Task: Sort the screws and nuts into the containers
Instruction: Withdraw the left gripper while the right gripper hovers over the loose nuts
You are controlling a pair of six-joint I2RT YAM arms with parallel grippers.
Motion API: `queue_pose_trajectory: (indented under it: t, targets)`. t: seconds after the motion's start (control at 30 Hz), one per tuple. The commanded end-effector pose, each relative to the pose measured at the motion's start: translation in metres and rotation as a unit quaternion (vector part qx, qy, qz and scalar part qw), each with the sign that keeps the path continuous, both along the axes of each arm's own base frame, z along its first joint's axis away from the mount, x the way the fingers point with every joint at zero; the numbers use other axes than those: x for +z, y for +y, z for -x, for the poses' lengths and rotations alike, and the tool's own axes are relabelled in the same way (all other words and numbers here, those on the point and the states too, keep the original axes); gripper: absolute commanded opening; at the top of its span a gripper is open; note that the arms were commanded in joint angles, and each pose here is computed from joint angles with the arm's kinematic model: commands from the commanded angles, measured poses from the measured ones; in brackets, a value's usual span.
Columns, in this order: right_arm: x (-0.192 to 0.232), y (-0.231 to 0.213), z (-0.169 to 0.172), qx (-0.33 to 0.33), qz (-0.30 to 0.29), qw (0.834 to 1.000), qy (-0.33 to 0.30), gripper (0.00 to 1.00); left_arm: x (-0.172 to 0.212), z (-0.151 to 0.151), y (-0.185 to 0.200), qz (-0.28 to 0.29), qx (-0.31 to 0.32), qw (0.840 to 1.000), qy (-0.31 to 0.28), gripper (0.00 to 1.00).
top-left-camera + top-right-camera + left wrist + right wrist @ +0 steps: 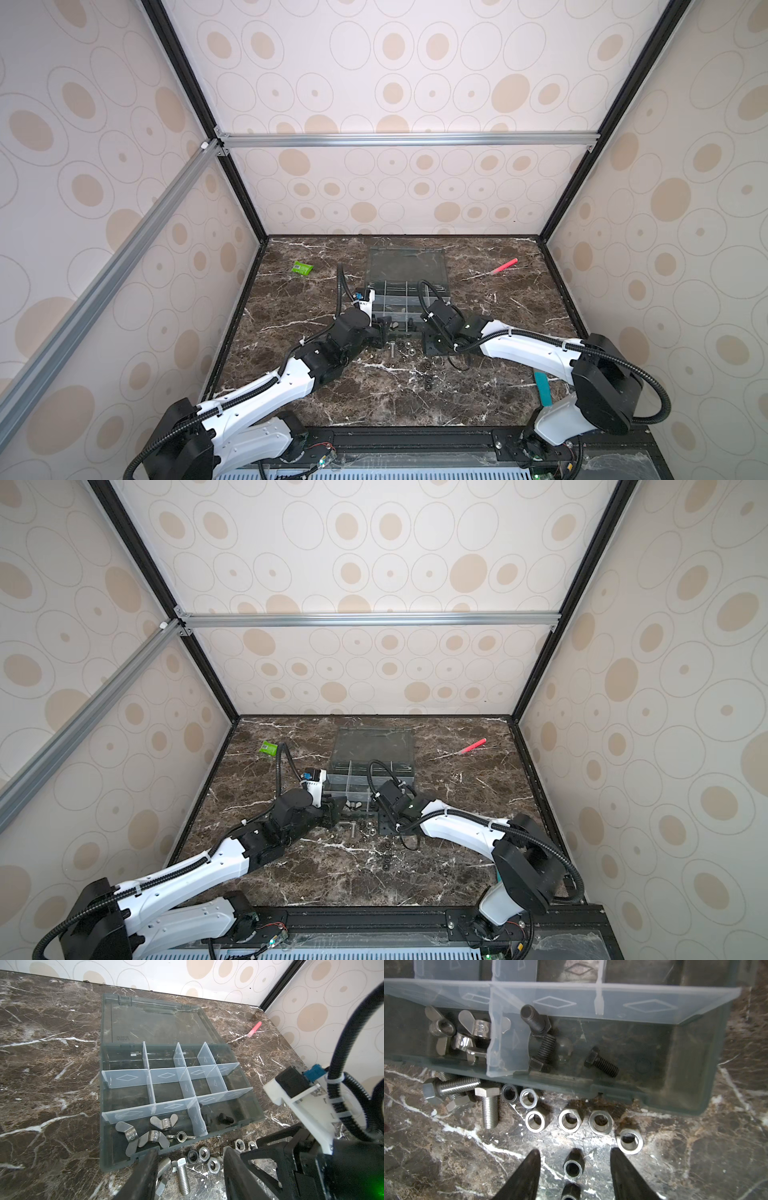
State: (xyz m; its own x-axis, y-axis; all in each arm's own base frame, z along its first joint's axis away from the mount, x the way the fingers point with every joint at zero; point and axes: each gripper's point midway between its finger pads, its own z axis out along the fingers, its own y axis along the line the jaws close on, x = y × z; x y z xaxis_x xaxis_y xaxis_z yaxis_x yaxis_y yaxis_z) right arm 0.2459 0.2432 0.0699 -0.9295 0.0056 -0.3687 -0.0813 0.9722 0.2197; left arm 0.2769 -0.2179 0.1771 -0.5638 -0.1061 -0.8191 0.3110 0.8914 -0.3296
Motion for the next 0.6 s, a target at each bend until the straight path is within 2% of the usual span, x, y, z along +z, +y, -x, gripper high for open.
queue_pose_trajectory:
  t: [0.0,0.2,0.57]
  targets:
    - [0.001,-0.005,0.005,-0.01,0.003,1.0,0.0,0.57,-0.001,0.0,0.011,-0.014,0.014,1.0,-0.005,0.52]
    - [0.007,0.0,0.005,0.002,0.017,1.0,-0.001,0.57,-0.006,0.004,0.015,-0.002,0.019,1.0,-0.006,0.52]
    - [-0.002,0.016,0.007,0.014,0.021,1.0,0.011,0.57,-0.015,0.005,0.032,-0.015,0.043,0.999,-0.008,0.54]
